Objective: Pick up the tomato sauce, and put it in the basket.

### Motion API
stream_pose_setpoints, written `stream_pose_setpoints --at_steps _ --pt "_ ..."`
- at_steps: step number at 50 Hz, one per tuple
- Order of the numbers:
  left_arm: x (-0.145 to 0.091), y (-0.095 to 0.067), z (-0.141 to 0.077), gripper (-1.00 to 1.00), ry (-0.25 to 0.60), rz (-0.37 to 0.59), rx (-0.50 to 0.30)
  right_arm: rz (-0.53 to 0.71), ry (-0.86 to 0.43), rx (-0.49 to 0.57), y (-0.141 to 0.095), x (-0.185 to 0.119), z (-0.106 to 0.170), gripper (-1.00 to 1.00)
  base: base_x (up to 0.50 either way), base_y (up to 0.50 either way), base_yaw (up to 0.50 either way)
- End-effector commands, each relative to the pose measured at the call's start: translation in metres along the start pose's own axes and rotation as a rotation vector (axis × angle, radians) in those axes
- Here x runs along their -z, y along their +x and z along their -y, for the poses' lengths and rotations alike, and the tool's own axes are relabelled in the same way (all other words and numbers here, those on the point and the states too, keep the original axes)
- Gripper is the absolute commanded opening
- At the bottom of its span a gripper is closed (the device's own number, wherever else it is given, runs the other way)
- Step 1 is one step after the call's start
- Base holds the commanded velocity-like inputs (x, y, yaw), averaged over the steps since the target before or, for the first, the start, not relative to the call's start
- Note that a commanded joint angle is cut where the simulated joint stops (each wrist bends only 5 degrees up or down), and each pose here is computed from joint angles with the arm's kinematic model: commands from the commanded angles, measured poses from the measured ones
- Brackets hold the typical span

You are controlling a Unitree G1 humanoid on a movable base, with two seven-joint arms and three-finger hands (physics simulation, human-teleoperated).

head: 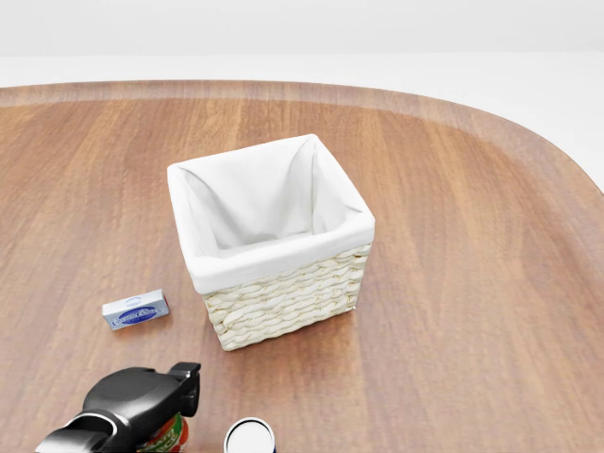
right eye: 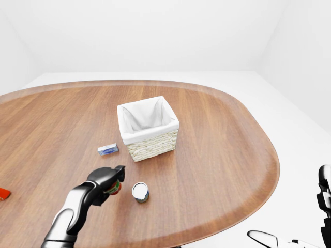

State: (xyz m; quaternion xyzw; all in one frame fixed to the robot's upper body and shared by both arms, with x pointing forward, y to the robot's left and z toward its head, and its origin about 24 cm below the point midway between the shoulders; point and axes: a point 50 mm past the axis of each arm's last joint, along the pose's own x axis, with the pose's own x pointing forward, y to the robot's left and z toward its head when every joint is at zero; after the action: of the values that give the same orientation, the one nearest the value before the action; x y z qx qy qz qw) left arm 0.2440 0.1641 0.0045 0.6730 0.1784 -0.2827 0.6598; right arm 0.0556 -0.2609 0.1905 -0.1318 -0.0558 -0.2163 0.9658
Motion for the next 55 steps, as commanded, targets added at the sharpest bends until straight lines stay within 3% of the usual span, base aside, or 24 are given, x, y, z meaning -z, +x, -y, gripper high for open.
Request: stream_pose_setpoints --at_steps 1,5,15,19,24,27,29,30,32,35,36,39,40,42,44,47,51,53,55 --pt "-0.004 -0.044 -0.063 -1.00 -0.147 0.135 -0.275 0.009 -0.006 0.002 0.001 -0.001 0.000 1.00 0.00 0.00 0.00" --pt "-0.007 -0.071 -0.097 -1.00 -0.171 0.219 -0.462 0.006 -0.008 0.004 0.001 -0.001 0.001 1.00 0.00 0.00 0.00" --pt "-0.024 -0.113 -0.147 -1.00 -0.156 0.387 -0.749 0.018 -0.010 0.002 0.003 -0.002 -0.001 1.00 0.00 0.00 0.00" --pt "-0.043 -0.130 -0.167 -1.00 -0.138 0.482 -0.863 0.023 -0.013 0.000 0.003 -0.002 -0.001 1.00 0.00 0.00 0.00" --pt "-0.056 -0.153 -0.199 -1.00 -0.235 0.554 -0.989 0.009 -0.012 0.002 0.002 -0.001 0.000 1.00 0.00 0.00 0.00" --pt "-0.071 -0.169 -0.223 -1.00 -0.158 0.606 -1.078 0.012 -0.011 0.001 0.002 -0.001 -0.001 1.00 0.00 0.00 0.00" --pt "-0.076 -0.167 -0.241 -1.00 -0.110 0.591 -1.085 0.013 -0.012 0.001 0.002 -0.001 -0.002 1.00 0.00 0.00 0.00" --pt "-0.088 -0.171 -0.261 -1.00 -0.082 0.610 -1.103 0.013 -0.015 0.001 0.002 -0.001 -0.002 1.00 0.00 0.00 0.00" --pt "-0.104 -0.174 -0.277 -1.00 -0.069 0.664 -1.102 0.005 -0.013 0.002 0.001 0.000 -0.001 1.00 0.00 0.00 0.00" --pt "-0.119 -0.174 -0.300 -1.00 -0.093 0.702 -1.152 0.004 -0.009 0.002 0.001 0.000 -0.001 1.00 0.00 0.00 0.00" --pt "-0.125 -0.163 -0.315 -1.00 -0.111 0.698 -1.127 0.003 -0.007 0.001 0.000 0.000 -0.001 1.00 0.00 0.00 0.00" --pt "-0.132 -0.156 -0.340 -1.00 -0.184 0.745 -1.090 -0.002 0.011 0.000 -0.001 0.001 0.000 1.00 0.00 0.00 0.00" --pt "-0.137 -0.154 -0.356 -1.00 -0.263 0.796 -1.070 0.000 0.018 0.000 -0.002 0.001 0.000 1.00 0.00 0.00 0.00" --pt "-0.139 -0.144 -0.367 -1.00 -0.305 0.791 -1.039 0.012 0.024 -0.001 -0.001 0.000 -0.001 1.00 0.00 0.00 0.00" --pt "-0.135 -0.129 -0.385 -1.00 -0.395 0.721 -1.031 0.025 0.027 -0.005 0.000 0.000 -0.002 1.00 0.00 0.00 0.00" --pt "-0.133 -0.115 -0.397 -1.00 -0.456 0.640 -0.995 0.023 0.032 -0.006 0.000 0.001 -0.002 1.00 0.00 0.00 0.00" --pt "-0.123 -0.089 -0.396 -1.00 -0.441 0.450 -0.958 0.031 0.039 -0.010 0.001 0.001 -0.003 1.00 0.00 0.00 0.00" --pt "-0.119 -0.079 -0.391 -1.00 -0.429 0.403 -0.934 0.033 0.042 -0.012 0.001 0.001 -0.004 1.00 0.00 0.00 0.00" --pt "-0.116 -0.069 -0.384 -1.00 -0.369 0.339 -0.908 0.030 0.045 -0.012 0.001 0.000 -0.003 1.00 0.00 0.00 0.00"
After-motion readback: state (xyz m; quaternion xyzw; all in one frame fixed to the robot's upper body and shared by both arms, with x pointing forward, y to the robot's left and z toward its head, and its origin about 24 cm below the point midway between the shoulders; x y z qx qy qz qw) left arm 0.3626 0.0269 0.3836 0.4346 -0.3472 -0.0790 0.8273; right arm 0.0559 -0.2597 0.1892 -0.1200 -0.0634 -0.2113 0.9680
